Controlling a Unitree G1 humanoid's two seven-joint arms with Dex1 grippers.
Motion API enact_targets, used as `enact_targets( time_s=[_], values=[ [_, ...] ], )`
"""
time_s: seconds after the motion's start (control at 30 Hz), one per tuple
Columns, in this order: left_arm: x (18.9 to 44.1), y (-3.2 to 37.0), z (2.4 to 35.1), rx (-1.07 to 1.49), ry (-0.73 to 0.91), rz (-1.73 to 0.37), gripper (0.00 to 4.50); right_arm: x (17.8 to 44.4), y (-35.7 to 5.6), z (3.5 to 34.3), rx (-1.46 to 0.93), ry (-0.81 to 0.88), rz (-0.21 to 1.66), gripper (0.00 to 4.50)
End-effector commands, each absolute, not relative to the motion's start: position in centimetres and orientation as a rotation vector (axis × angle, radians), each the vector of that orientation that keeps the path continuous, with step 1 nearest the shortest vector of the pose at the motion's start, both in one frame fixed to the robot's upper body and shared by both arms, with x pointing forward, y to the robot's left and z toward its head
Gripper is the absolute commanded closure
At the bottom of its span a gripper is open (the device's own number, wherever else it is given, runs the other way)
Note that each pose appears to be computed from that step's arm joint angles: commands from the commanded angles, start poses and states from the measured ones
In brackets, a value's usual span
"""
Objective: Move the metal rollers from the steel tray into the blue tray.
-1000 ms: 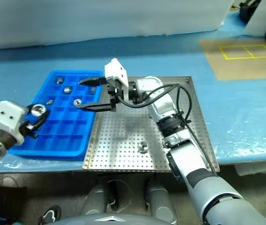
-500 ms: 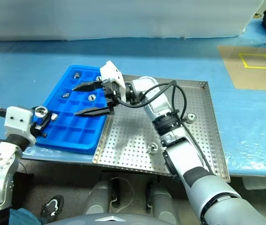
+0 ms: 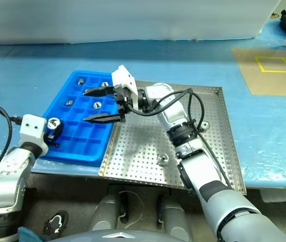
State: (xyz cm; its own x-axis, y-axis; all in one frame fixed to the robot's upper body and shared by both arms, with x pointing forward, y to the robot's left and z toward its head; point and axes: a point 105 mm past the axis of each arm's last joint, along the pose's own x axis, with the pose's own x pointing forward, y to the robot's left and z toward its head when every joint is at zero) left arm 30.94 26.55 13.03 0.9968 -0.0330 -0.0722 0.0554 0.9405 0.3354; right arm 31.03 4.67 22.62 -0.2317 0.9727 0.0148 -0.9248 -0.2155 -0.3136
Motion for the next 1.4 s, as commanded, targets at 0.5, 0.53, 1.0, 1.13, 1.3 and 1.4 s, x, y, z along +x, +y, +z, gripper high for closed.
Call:
enact_targets(
  time_s=[0.5,0.53,1.0,1.13,1.3,1.4],
  values=[
    [34.4,26.2,11.9,0.317,0.082,-0.068,2.74,30.8,4.3,23.3,-0.239,-0.346,1.746,0.48],
    [34.4,25.9,11.7,0.314,0.088,-0.079,2.74,30.8,4.3,23.2,-0.242,-0.346,1.744,0.48],
    [35.0,25.8,11.4,0.31,0.102,-0.098,2.74,30.8,4.1,22.9,-0.246,-0.334,1.731,0.48],
    [34.6,25.3,10.9,0.291,0.111,-0.14,2.0,30.9,4.1,22.9,-0.25,-0.334,1.724,0.48],
    [34.9,25.5,11.6,0.314,0.101,-0.108,0.43,31.0,4.0,22.9,-0.248,-0.335,1.717,0.48],
    [35.3,25.0,13.0,0.321,0.056,-0.117,0.43,31.1,3.9,23.0,-0.244,-0.335,1.714,0.48]
  ],
)
